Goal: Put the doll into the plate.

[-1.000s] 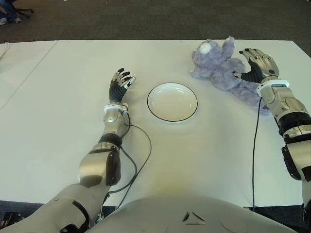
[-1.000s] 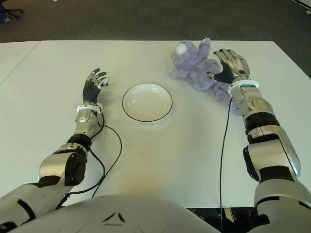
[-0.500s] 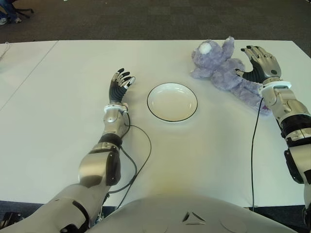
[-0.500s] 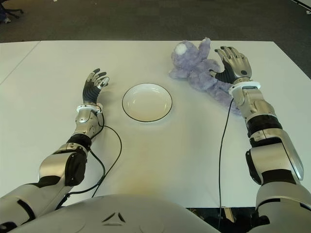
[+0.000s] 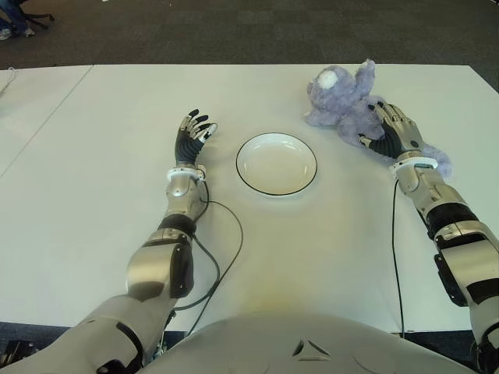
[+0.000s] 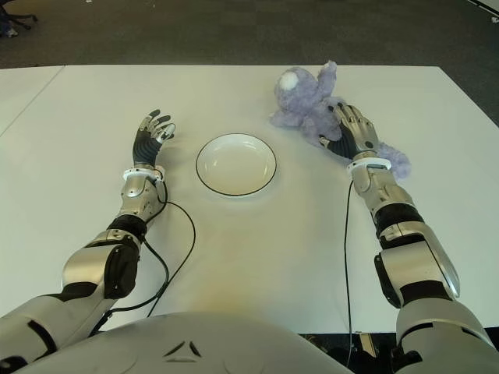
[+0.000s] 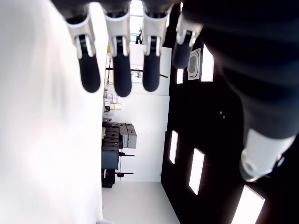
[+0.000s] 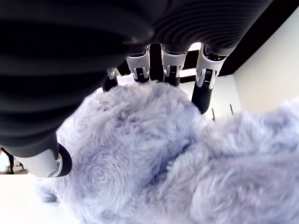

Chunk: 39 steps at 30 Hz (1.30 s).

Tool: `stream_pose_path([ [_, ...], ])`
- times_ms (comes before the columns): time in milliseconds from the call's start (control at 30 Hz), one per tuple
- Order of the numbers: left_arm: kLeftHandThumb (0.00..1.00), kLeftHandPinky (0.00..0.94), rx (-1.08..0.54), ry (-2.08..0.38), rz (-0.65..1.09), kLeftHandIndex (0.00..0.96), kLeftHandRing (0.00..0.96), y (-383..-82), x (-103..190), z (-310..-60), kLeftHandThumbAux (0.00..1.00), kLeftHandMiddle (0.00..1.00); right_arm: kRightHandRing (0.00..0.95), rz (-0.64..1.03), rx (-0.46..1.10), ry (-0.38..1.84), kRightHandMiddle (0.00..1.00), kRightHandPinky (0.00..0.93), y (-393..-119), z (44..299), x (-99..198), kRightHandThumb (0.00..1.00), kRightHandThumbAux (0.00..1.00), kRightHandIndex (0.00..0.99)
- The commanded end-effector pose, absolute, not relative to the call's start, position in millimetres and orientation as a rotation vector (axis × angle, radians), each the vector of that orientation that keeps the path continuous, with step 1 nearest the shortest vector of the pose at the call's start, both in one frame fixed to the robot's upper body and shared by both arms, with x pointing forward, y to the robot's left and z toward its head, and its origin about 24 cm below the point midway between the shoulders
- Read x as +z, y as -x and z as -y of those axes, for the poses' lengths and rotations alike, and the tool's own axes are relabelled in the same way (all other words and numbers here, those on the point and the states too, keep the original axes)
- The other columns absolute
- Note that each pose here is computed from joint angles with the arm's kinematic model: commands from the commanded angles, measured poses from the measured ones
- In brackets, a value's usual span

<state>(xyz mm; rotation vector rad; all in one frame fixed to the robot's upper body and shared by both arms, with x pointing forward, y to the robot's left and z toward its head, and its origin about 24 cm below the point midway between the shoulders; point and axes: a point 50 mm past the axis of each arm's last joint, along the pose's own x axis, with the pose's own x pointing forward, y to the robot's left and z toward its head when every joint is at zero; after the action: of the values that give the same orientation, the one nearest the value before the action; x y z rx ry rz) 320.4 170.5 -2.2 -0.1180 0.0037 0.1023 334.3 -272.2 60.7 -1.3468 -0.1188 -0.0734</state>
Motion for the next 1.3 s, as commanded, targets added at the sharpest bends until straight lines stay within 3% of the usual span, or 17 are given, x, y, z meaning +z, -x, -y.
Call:
stream_pose_path([
  [33, 0.0, 0.282, 0.176, 0.187, -0.454, 0.151, 0.273, -226, -102, -159, 0.633, 0.249, 0.025, 0.033, -0.023, 1.267, 0.0, 0.198, -319, 265, 26, 0.467, 0.543, 0.0],
  [233, 0.0, 0.266, 0.173, 0.195, -0.451, 0.14, 0.264, -226, -102, -159, 0.631, 0.242, 0.053, 0.027, -0.024, 1.235, 0.0, 0.241, -316, 263, 21, 0.439, 0.549, 0.0],
  [600, 0.0, 0.266, 0.164, 0.177, -0.459, 0.133, 0.252, -226, -102, -160, 0.626, 0.232, 0.024, -0.017, -0.034, 1.193, 0.0, 0.172, -313, 264, 12, 0.443, 0.553, 0.0],
  [967, 0.0, 0.262, 0.166, 0.17, -0.461, 0.151, 0.257, -226, -102, -159, 0.611, 0.243, 0.029, -0.013, -0.035, 1.177, 0.0, 0.207, -312, 261, 10, 0.453, 0.554, 0.0],
  [1300, 0.0, 0.293, 0.164, 0.188, -0.455, 0.149, 0.277, -225, -102, -159, 0.593, 0.253, 0.021, -0.074, -0.05, 1.216, 0.0, 0.165, -300, 271, -2, 0.44, 0.555, 0.0],
])
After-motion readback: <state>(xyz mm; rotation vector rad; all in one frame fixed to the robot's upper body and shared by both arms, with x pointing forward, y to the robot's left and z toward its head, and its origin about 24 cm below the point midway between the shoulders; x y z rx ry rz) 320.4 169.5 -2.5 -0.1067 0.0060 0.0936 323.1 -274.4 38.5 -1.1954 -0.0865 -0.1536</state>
